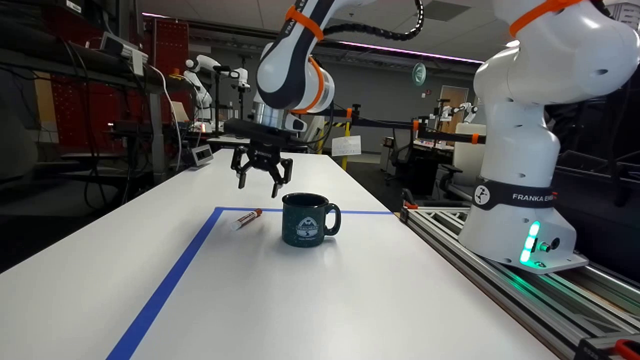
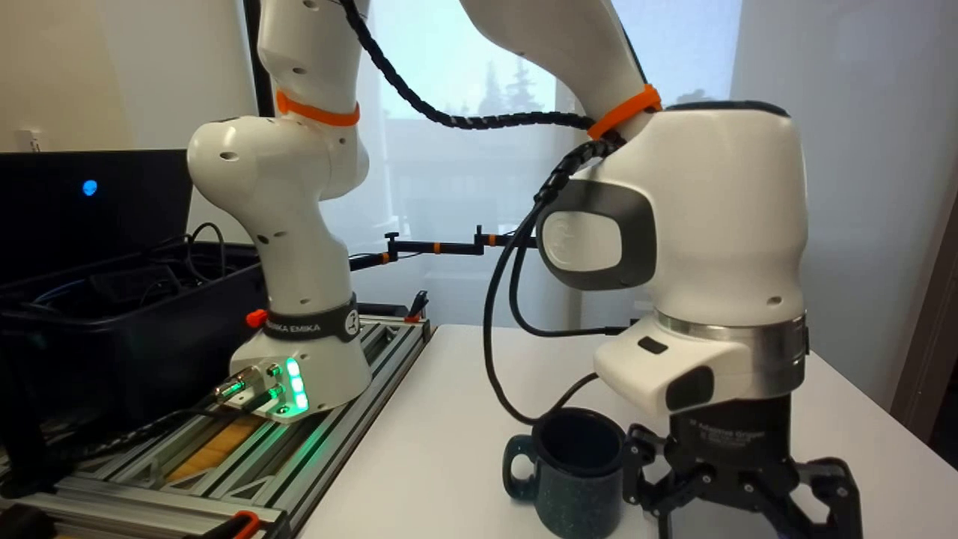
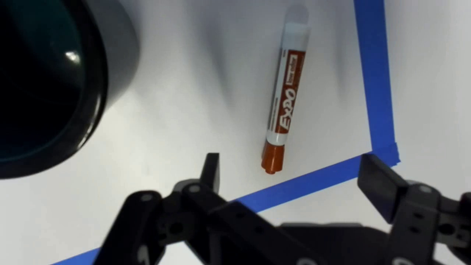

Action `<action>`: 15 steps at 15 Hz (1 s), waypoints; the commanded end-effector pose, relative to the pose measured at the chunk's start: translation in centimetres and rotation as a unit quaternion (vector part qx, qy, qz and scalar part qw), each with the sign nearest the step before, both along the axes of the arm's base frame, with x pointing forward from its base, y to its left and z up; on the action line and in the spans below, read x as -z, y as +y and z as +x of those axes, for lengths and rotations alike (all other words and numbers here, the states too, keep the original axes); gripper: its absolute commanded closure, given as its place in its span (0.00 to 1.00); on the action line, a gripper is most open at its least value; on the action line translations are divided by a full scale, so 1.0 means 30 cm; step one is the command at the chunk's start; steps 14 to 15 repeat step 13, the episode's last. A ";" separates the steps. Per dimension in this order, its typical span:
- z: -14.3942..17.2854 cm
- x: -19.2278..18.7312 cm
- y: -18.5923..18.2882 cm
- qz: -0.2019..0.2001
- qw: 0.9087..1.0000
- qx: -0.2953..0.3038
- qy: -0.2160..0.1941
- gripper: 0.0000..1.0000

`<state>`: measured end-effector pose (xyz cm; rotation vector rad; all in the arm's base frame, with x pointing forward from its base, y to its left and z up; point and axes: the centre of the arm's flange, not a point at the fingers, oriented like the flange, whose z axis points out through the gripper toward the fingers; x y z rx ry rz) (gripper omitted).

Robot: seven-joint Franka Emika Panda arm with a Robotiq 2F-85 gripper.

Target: Take the maker out of the cup

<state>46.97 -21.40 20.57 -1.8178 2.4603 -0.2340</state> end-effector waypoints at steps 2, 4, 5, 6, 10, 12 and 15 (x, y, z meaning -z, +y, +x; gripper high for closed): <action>-0.042 -0.227 0.097 -0.031 0.999 -0.004 0.018 0.00; -0.002 -0.124 0.042 -0.030 0.999 -0.008 0.012 0.00; -0.004 -0.142 0.047 -0.030 0.999 -0.006 0.012 0.00; -0.008 -0.151 0.050 -0.029 1.000 -0.006 0.011 0.00; -0.019 -0.146 0.051 -0.028 1.000 -0.005 0.013 0.00; -0.019 -0.145 0.051 -0.028 1.000 -0.005 0.013 0.00; -0.019 -0.145 0.051 -0.028 1.000 -0.005 0.013 0.00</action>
